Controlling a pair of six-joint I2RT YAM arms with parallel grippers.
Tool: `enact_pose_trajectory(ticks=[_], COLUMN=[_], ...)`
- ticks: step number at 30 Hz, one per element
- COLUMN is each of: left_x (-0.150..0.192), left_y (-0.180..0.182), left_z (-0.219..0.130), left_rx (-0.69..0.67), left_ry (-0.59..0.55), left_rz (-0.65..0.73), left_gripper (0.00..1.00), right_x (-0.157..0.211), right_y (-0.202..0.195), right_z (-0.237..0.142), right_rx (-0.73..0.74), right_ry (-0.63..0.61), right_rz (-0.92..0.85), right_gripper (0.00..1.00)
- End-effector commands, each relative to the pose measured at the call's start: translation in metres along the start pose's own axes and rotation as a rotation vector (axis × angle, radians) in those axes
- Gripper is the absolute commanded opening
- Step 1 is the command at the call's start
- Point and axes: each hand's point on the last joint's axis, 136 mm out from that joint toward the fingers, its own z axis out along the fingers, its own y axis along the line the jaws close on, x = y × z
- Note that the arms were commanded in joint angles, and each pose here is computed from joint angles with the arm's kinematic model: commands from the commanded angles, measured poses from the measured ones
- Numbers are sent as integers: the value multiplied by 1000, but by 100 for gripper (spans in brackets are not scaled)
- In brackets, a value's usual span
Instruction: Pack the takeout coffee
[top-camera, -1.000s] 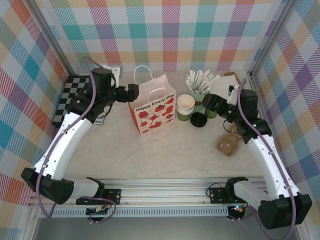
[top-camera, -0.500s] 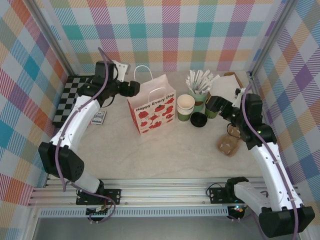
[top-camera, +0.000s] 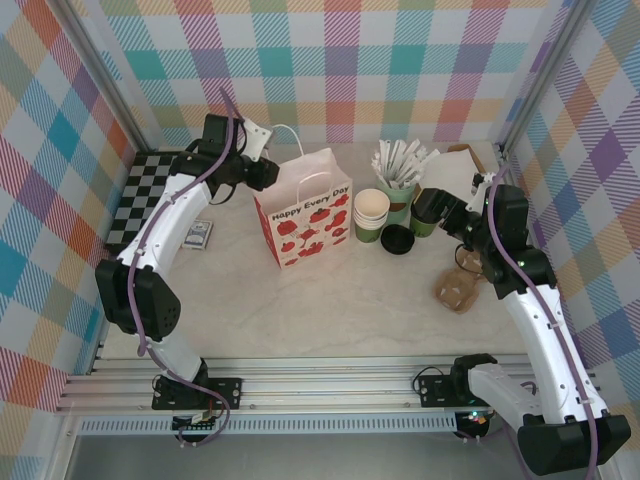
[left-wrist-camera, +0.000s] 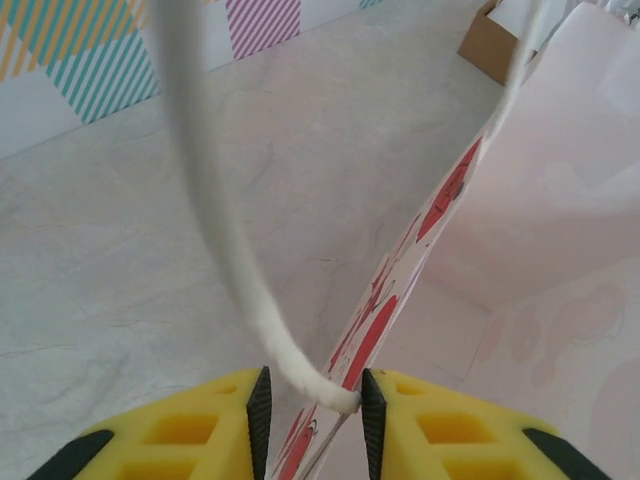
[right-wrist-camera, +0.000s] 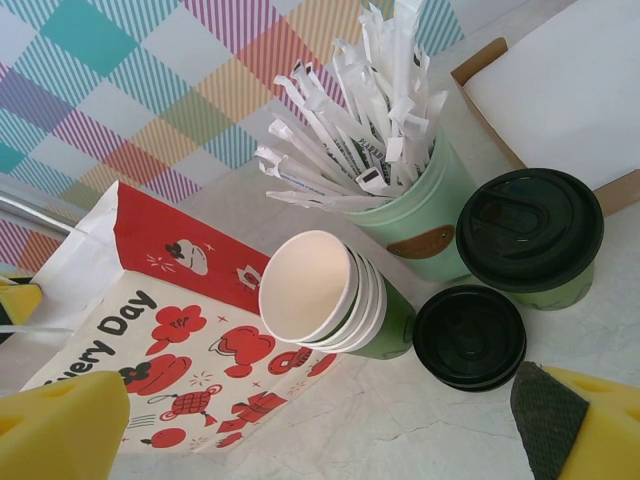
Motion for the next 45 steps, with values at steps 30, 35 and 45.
enact_pose_trajectory(ticks=[30, 35, 45], left_x=[54, 45, 42], left_y=[-83, -91, -102], left_z=[-94, -112, -108], left_rx=[304, 322, 410], left_ry=[-5, -70, -97], left_rz=[-3, 12, -1], left_gripper=[18, 20, 22], right_x=[76, 87, 147], right_y=[-103, -134, -158], right_z=[-3, -7, 16], right_rx=[345, 409, 407], right_ry=[392, 426, 636], right_rz=[114, 203, 311], right_gripper=[100, 100, 100])
